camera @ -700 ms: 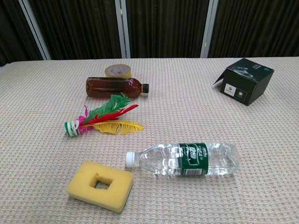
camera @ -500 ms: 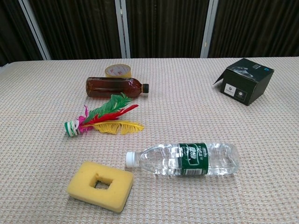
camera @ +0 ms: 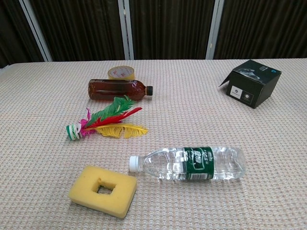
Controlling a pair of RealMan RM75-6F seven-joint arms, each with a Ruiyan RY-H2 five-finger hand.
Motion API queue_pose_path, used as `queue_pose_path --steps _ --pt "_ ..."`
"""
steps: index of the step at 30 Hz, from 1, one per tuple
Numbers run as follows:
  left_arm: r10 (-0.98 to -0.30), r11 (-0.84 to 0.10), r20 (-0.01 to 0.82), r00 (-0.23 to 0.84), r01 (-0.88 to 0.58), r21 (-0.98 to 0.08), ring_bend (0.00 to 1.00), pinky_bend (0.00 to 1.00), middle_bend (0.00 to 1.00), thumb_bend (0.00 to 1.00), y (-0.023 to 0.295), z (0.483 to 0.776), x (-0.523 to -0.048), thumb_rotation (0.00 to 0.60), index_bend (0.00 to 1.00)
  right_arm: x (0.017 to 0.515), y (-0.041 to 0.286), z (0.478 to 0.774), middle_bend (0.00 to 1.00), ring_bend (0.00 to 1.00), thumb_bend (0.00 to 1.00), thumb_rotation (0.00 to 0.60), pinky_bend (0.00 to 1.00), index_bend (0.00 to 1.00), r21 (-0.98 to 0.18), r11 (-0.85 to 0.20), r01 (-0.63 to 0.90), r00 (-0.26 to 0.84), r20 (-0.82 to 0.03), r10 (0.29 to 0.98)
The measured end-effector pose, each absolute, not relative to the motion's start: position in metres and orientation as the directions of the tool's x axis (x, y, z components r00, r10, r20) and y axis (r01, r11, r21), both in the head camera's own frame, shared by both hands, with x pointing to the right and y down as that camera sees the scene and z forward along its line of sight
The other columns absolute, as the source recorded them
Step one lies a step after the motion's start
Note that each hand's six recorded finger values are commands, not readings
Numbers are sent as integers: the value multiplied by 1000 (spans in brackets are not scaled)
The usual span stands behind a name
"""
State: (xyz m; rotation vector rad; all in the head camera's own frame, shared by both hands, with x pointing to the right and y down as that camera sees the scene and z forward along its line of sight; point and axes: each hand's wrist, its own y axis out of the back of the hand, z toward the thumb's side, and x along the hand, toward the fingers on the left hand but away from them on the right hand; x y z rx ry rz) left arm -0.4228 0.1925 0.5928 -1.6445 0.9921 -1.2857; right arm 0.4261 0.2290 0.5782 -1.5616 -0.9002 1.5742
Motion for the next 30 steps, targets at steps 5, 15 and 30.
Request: queue_pose_path --steps 5,15,30 --pt "-925 -348 309 222 -168 -922 0 0 0 240 175 612 -393 600 459 427 224 580 0 0 86 600 0 0 -871 -492 -8 7 -492 871" --pt "-881 -419 335 335 -221 -881 0 0 0 240 147 682 -307 600 432 440 219 566 0 0 86 600 0 0 -879 -472 72 -2 -473 881" --pt "-817 -508 376 436 -237 -828 0 0 0 236 139 723 -240 600 434 447 220 562 0 0 86 600 0 0 -884 -460 82 -16 -462 887"
